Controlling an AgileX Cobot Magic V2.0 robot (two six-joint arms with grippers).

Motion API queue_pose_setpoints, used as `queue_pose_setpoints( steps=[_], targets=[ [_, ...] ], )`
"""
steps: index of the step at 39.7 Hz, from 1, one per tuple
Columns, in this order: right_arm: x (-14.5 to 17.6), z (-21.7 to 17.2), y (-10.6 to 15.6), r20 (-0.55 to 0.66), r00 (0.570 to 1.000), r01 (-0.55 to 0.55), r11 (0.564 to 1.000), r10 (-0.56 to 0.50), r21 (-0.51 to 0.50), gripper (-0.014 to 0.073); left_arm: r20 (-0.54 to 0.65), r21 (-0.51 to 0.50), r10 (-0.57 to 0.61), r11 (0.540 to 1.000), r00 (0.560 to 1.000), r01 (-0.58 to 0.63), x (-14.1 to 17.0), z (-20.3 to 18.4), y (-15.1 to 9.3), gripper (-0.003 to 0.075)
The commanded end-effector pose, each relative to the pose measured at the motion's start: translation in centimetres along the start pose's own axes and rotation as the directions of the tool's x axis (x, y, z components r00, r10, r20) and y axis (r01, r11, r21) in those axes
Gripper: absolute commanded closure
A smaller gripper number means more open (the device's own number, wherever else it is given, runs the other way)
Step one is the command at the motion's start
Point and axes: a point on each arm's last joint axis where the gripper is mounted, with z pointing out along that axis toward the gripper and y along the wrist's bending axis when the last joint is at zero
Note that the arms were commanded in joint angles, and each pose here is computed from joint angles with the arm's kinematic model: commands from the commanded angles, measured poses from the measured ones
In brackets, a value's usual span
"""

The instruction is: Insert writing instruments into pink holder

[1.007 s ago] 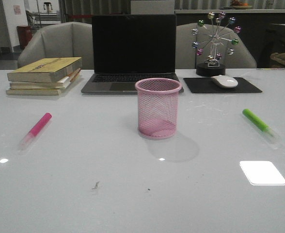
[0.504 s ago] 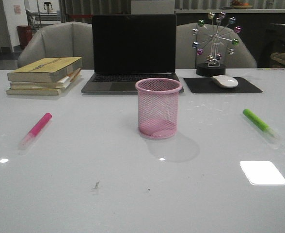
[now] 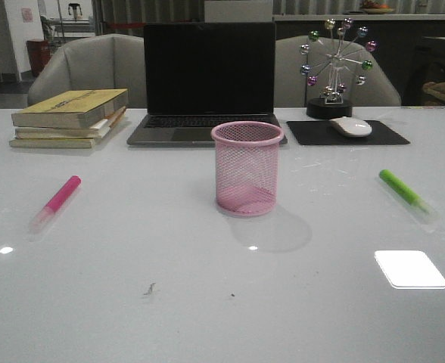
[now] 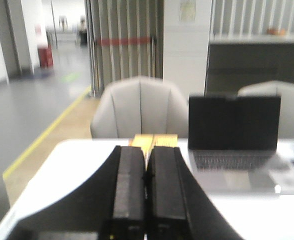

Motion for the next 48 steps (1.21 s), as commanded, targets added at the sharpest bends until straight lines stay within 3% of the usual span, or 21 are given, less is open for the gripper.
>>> queue_pose_setpoints(
  steps=[1,11,15,18,20,24,27,41,48],
  targets=[
    [-0.7,1.5,0.0,0.004,1.000,0.002,1.000,-0.002,0.003,0.0575,-0.009,0.002,-0.013,1.000,1.000,0.013,-0.7,1.5,-0.1,0.0621],
    [1.7,4.3,0.0,-0.206,0.979,0.003,1.000,-0.002,0.006,0.0571,-0.310,-0.019,-0.018,1.000,0.950,0.012,2.7,4.9,0.0,0.0584],
    [3.0,5.2,-0.1,-0.314,0.949,0.005,1.000,-0.002,0.009,0.0519,-0.362,-0.018,-0.046,0.999,0.931,0.042,3.4,5.6,-0.2,0.0433],
    [3.7,5.7,-0.1,-0.367,0.930,0.005,1.000,-0.001,0.010,0.0403,-0.361,-0.015,-0.067,0.998,0.930,0.066,3.4,5.7,-0.3,0.0287],
    [4.0,5.9,-0.1,-0.386,0.923,0.006,1.000,-0.001,0.010,0.0300,-0.355,-0.014,-0.069,0.998,0.932,0.068,3.3,5.8,-0.3,0.0235],
    [4.2,6.3,-0.1,-0.401,0.916,0.006,1.000,-0.001,0.010,0.0162,-0.354,-0.014,-0.069,0.998,0.933,0.068,3.3,5.8,-0.3,0.0230],
    [4.4,6.5,-0.1,-0.412,0.911,0.006,1.000,-0.001,0.010,0.0113,-0.354,-0.014,-0.069,0.998,0.933,0.068,3.3,5.8,-0.3,0.0230],
    [5.7,7.7,-0.1,-0.483,0.876,0.006,1.000,0.000,0.011,0.0113,-0.355,-0.014,-0.069,0.998,0.932,0.068,3.3,5.8,-0.3,0.0231],
    [5.5,9.1,0.1,-0.593,0.804,-0.041,0.999,0.045,0.021,0.0114,-0.359,-0.014,-0.068,0.998,0.931,0.068,3.4,5.9,-0.3,0.0231]
  ],
)
